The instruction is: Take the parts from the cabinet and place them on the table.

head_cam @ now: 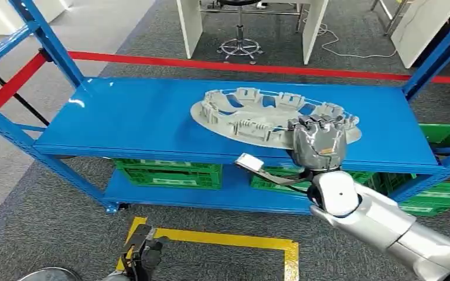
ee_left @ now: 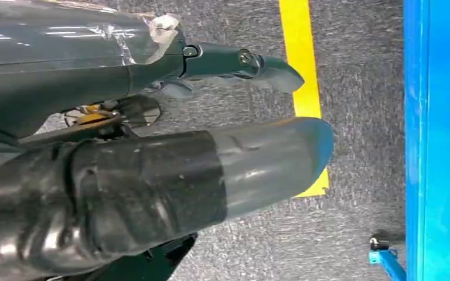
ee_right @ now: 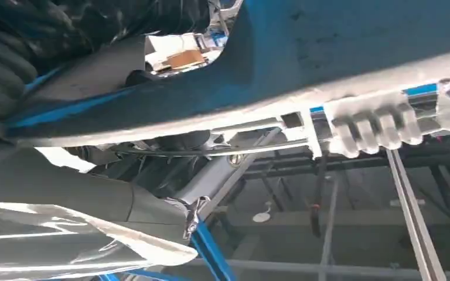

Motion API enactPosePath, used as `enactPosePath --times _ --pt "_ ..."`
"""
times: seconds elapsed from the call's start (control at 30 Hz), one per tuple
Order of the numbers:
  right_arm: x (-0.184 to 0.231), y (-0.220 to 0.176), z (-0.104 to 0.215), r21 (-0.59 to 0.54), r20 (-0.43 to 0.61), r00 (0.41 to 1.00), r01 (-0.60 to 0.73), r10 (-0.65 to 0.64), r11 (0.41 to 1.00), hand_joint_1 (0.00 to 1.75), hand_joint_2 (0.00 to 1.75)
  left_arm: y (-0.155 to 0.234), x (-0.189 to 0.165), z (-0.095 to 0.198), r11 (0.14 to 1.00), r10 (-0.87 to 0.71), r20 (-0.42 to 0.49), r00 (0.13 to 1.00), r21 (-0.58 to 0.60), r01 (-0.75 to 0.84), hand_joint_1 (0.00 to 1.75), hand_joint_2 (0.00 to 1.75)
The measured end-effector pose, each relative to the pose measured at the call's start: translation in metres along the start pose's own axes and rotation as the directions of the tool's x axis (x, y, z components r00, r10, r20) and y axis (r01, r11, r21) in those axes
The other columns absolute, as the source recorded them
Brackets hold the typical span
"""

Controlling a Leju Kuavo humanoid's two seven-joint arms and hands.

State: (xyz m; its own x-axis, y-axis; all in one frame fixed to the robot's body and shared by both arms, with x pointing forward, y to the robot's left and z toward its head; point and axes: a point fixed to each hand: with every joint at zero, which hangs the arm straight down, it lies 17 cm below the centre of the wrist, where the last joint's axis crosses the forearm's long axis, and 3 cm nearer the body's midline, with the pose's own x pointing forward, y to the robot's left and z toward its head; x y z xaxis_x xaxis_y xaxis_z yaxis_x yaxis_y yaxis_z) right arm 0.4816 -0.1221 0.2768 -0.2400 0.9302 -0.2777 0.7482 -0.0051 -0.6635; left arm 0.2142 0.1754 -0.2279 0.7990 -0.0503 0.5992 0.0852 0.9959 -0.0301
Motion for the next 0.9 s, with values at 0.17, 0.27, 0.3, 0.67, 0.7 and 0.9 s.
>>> enactPosePath --times 0.17,0.27,0.3,0.67,0.7,0.9 --pt "-0.01 -0.039 -0.021 -0.104 0.004 1.0 0.023 -0.023 0.994 1.75 1.75 0.001 0.002 0.0 1.0 -0.008 0.017 1.0 0.005 0.007 0.0 0.0" --pt "-0.014 -0.059 -0.031 -0.155 0.005 0.999 0.035 -0.035 0.987 1.75 1.75 0.001 0.002 0.0 1.0 0.0 0.017 1.0 0.005 0.0 0.0 0.0" --pt "-0.016 -0.064 -0.033 -0.168 0.004 0.999 0.038 -0.038 0.985 1.75 1.75 0.001 0.002 0.0 1.0 0.003 0.017 1.0 0.004 -0.003 0.0 0.0" --pt "-0.017 -0.089 -0.039 -0.223 0.005 0.998 0.069 -0.07 0.972 1.75 1.75 0.015 -0.015 -0.001 0.996 0.064 -0.096 0.993 0.076 -0.057 0.0 0.0" --pt "-0.017 -0.091 -0.04 -0.228 0.004 0.997 0.071 -0.072 0.971 1.75 1.75 0.015 -0.016 -0.001 0.994 0.077 -0.107 0.991 0.082 -0.068 0.0 0.0" --pt "-0.02 -0.092 -0.04 -0.232 -0.001 0.997 0.069 -0.071 0.97 1.75 1.75 0.014 -0.023 0.0 0.989 0.121 -0.144 0.982 0.102 -0.107 0.0 0.0"
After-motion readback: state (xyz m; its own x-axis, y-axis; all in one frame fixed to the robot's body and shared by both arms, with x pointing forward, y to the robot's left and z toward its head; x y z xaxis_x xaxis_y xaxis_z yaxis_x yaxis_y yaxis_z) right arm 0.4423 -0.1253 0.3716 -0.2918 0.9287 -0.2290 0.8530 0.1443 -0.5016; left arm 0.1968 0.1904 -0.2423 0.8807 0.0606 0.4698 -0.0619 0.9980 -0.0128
